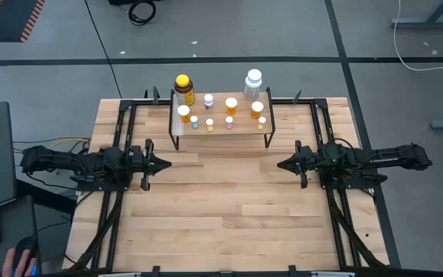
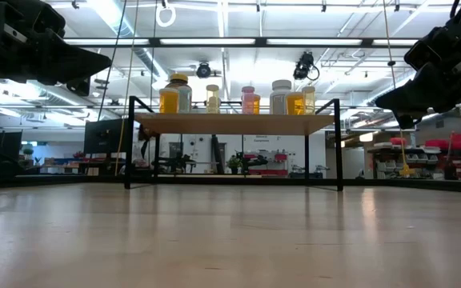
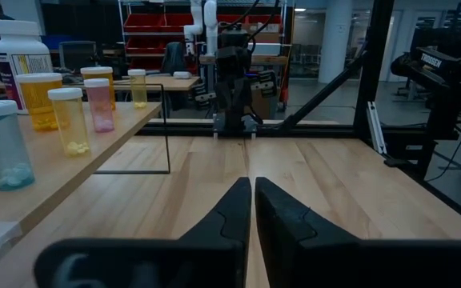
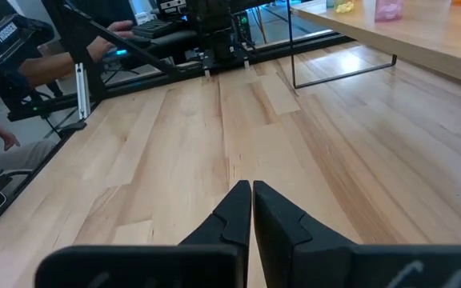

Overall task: Pick and place medicine bottles onto shelf by color
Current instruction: Return to Home Position

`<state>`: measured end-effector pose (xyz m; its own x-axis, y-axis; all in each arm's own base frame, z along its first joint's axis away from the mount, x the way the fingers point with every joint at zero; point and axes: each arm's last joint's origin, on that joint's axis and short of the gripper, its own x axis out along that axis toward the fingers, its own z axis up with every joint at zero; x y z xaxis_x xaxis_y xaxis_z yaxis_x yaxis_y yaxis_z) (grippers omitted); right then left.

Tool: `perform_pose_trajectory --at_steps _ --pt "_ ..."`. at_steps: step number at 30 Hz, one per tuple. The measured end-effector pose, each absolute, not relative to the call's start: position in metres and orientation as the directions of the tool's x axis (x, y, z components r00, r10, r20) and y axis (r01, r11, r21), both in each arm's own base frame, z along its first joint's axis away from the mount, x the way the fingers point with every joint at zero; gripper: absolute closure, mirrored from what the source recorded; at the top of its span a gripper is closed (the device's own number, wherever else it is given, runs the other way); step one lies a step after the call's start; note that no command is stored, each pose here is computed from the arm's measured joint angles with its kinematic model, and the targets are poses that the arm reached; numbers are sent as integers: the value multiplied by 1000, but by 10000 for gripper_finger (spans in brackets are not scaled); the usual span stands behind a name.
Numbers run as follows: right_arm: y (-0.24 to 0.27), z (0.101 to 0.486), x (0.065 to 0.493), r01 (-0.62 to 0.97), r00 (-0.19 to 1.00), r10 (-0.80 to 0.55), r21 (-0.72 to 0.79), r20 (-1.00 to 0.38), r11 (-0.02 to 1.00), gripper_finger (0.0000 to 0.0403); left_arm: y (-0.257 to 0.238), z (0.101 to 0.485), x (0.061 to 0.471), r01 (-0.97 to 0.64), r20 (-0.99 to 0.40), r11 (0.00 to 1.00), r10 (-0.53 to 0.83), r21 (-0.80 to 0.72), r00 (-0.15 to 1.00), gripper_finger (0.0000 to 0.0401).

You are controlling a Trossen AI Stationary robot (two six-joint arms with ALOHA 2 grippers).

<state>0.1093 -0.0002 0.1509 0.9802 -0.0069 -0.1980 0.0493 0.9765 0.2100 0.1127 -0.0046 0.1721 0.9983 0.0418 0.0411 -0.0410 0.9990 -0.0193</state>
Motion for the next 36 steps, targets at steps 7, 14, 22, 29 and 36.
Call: perform_pose_trajectory --at_steps 7,14,22,29,36 --pt "0 151 109 50 980 -7 210 -198 976 380 -5 172 113 -41 41 999 41 -20 998 375" --pt "0 151 109 49 980 -7 210 -198 976 380 -5 172 113 -41 41 999 41 -20 998 366" --pt "0 151 109 50 980 -7 210 -198 976 380 -5 172 113 -41 41 999 41 -20 998 372" --pt "0 151 109 49 980 -7 210 -198 976 380 -5 172 113 -41 41 999 42 -20 998 373" --pt "0 151 109 49 980 -7 210 -198 976 380 -5 172 113 -41 41 999 42 -20 998 365"
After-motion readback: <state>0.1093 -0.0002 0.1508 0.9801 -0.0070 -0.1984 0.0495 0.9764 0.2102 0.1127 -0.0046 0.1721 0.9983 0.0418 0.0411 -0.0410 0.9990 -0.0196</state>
